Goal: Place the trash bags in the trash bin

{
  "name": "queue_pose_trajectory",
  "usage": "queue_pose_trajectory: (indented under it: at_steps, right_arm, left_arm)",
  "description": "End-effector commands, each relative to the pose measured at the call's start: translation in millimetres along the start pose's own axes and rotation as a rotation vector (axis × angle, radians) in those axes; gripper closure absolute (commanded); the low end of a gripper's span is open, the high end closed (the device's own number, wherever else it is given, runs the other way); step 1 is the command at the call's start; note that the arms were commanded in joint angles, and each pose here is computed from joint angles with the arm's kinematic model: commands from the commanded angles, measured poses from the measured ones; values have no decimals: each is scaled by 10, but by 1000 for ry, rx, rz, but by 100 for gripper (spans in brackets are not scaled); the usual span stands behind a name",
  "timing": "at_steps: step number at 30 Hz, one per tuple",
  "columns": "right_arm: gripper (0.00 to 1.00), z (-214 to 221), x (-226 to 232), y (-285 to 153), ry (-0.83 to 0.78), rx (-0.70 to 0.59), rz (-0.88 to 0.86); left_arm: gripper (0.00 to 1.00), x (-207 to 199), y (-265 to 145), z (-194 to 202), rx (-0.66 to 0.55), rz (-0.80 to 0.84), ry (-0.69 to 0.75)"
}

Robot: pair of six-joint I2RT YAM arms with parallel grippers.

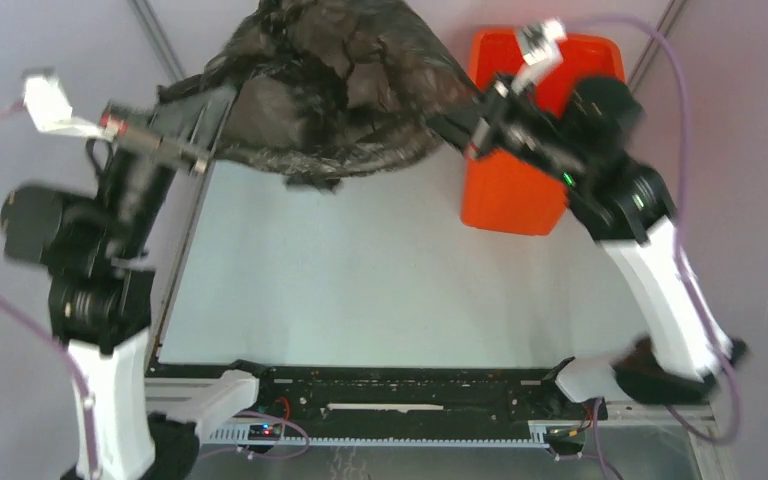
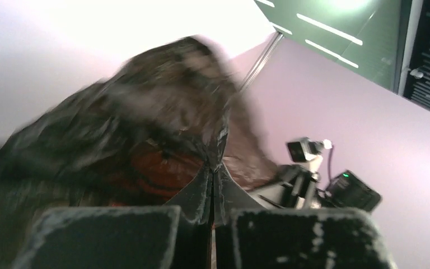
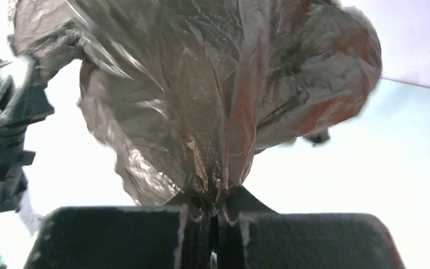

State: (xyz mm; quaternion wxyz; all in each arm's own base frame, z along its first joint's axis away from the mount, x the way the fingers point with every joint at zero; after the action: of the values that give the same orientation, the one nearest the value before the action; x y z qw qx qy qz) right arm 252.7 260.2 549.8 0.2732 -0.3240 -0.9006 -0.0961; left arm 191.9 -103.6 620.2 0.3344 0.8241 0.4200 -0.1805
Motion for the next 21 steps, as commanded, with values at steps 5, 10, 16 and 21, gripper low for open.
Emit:
queue_pose_trajectory:
  at_steps: [5,10,16,21]
  right_arm:
    - [100,1317,-917,-46,106,199,111]
    - [100,2719,-1481,-80,192,640,298]
    - [100,3462,-1604,-287,229,826,357]
    - [100,2469,-1438,54,135,625,335]
  left_arm:
    - [100,2050,-790,1960,431,-617,-170]
    - [100,2641,-1609,2860,611,-801,-289]
    - [100,2668,-1772,2955,618,-829,-316]
    - [100,2197,-844,2208,518,-616,-312]
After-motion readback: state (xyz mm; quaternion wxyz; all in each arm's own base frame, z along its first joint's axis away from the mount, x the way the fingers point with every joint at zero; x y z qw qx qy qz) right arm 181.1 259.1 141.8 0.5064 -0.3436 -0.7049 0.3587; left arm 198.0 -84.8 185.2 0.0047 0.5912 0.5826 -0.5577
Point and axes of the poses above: each gripper's point midway between its finger pads, its own y axis out along the fingers, its own x axis along the line the jaws close on, z = x × y, the point moved 5 cm from there along -y, back along the fingers, and after that the axes turned 1 degree about y, right-handed, at the moved point
